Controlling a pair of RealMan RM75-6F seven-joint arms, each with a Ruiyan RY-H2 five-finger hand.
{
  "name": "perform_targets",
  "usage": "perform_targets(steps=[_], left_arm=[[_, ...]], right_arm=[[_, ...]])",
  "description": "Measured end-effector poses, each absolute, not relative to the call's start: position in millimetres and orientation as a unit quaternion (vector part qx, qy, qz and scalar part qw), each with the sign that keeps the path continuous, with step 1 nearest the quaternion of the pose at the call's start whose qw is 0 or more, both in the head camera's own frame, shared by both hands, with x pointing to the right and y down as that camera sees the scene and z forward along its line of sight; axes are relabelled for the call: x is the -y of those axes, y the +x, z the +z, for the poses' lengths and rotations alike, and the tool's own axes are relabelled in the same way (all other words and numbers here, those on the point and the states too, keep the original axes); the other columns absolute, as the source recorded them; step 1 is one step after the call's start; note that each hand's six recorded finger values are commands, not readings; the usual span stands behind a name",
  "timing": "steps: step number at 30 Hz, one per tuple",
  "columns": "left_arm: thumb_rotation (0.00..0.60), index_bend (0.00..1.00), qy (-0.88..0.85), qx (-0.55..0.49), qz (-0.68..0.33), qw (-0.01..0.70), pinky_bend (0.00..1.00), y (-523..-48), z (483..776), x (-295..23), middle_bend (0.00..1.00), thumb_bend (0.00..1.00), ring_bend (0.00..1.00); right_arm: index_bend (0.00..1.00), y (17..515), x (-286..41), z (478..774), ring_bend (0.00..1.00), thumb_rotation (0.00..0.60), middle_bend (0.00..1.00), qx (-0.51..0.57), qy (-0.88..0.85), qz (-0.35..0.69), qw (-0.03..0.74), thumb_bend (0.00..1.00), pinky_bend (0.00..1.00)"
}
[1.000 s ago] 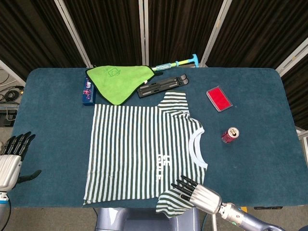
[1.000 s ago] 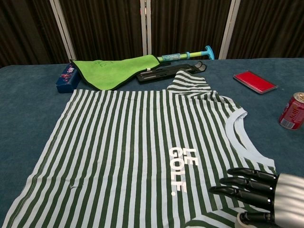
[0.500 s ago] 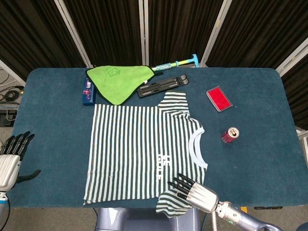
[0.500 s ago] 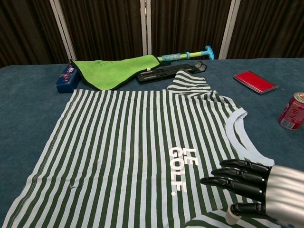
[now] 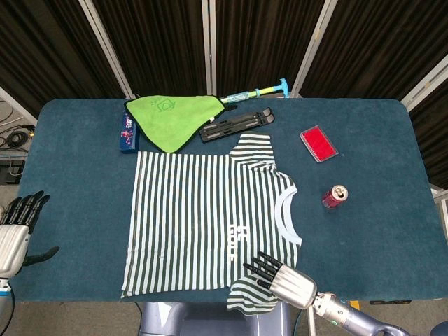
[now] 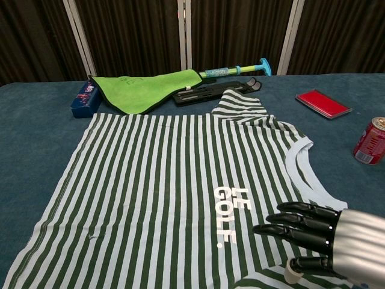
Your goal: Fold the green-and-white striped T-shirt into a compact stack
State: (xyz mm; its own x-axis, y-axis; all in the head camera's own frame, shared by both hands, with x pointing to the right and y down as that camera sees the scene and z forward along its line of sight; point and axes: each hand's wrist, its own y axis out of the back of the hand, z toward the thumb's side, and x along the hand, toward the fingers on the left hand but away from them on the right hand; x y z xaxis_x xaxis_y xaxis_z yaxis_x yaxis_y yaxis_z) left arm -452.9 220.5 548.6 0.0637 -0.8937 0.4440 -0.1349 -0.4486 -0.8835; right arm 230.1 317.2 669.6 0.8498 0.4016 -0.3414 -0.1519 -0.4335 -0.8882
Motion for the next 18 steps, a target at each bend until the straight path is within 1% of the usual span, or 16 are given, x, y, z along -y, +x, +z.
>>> perform_targets(steps=[4, 8, 12, 18], left_arm=[[0.6, 0.0, -0.645, -0.399, -0.556, 0.341, 0.0, -452.7, 548.6, -220.4, 0.0, 0.0, 0.0], [0.6, 0.0, -0.645, -0.399, -0.556, 0.34, 0.0, -452.9, 548.9, -220.2, 0.0, 0.0, 0.0], [0.6, 0.0, -0.644, -0.4, -0.556, 0.341, 0.0, -453.2, 548.4, -220.0, 0.0, 0.0, 0.0], [0.6, 0.0, -0.646, -0.396, -0.556, 0.341, 0.0, -452.0, 549.7, -221.1, 0.0, 0.0, 0.0]], right_arm=[[0.43, 229.4, -316.4, 667.9, 0.0, 0.6, 0.0, 0.081, -0.807, 0.261, 0.524, 0.26, 0.0], [0.45, 229.2, -314.9, 667.1, 0.0, 0.6, 0.0, 0.081, -0.808, 0.26, 0.523, 0.27, 0.0], [0.57, 230.2, -315.8, 668.2, 0.0, 0.6, 0.0, 0.075, -0.809, 0.262, 0.521, 0.28, 0.0], [0.65, 231.7, -316.1, 668.8, 0.0, 0.6, 0.0, 0.081, -0.813, 0.263, 0.513, 0.38, 0.0]])
